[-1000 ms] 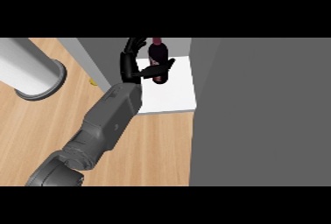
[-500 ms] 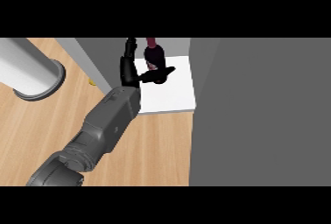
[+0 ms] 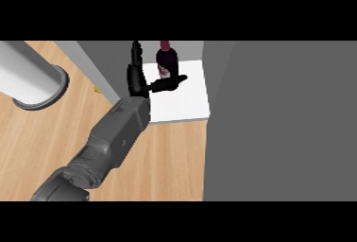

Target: Pick up the wine, place it into the cabinet and close the cabinet

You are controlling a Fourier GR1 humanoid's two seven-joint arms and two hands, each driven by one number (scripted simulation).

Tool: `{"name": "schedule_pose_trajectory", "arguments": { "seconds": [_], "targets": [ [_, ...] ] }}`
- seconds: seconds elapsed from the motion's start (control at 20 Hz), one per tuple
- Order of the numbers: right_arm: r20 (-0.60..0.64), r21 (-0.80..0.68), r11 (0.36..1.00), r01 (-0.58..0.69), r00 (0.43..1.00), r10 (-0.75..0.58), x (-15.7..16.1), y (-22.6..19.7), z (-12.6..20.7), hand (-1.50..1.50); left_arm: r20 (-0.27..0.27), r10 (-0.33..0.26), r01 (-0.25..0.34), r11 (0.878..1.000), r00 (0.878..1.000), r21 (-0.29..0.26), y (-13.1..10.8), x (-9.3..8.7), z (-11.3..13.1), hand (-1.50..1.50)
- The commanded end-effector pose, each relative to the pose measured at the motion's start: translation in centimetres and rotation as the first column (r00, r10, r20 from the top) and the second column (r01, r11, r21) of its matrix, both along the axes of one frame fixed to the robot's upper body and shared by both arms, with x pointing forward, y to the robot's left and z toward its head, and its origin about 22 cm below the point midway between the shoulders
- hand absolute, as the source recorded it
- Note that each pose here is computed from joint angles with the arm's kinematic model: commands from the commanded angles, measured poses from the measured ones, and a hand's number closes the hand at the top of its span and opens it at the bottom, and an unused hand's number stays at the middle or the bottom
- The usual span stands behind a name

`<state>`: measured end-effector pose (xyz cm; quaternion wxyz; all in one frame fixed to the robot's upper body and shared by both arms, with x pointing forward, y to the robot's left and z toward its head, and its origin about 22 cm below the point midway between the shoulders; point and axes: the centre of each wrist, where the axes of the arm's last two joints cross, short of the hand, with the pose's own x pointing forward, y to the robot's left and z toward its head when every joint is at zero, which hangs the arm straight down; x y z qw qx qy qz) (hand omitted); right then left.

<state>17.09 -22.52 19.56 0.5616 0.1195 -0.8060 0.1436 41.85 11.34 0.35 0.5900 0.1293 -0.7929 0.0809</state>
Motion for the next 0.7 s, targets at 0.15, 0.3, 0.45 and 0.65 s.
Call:
{"name": "schedule_pose_trajectory", "arguments": {
  "seconds": [0.15,0.3,0.45,0.65],
  "targets": [
    [0.015,0.062,0.998,-0.016,1.000,0.015,-1.2,0.4,0.1,-1.50,-0.019,-0.024,0.024,1.000,1.000,-0.004,3.8,-0.3,-1.3,-1.50],
    [0.024,0.030,0.999,-0.042,0.999,0.041,-1.6,0.1,0.6,-1.50,0.006,-0.038,0.039,0.998,0.999,-0.047,2.5,-0.2,-1.0,-1.50],
    [0.027,0.048,0.999,-0.023,0.999,0.021,-1.0,0.8,-0.3,-1.50,0.005,-0.088,0.088,0.996,0.996,-0.009,1.9,-0.5,-1.3,-1.50],
    [0.009,0.044,0.999,-0.031,0.999,0.030,-0.1,1.3,0.4,-1.50,0.003,-0.129,0.129,0.991,0.992,-0.039,0.6,-0.6,-1.2,-1.50]
  ]
}}
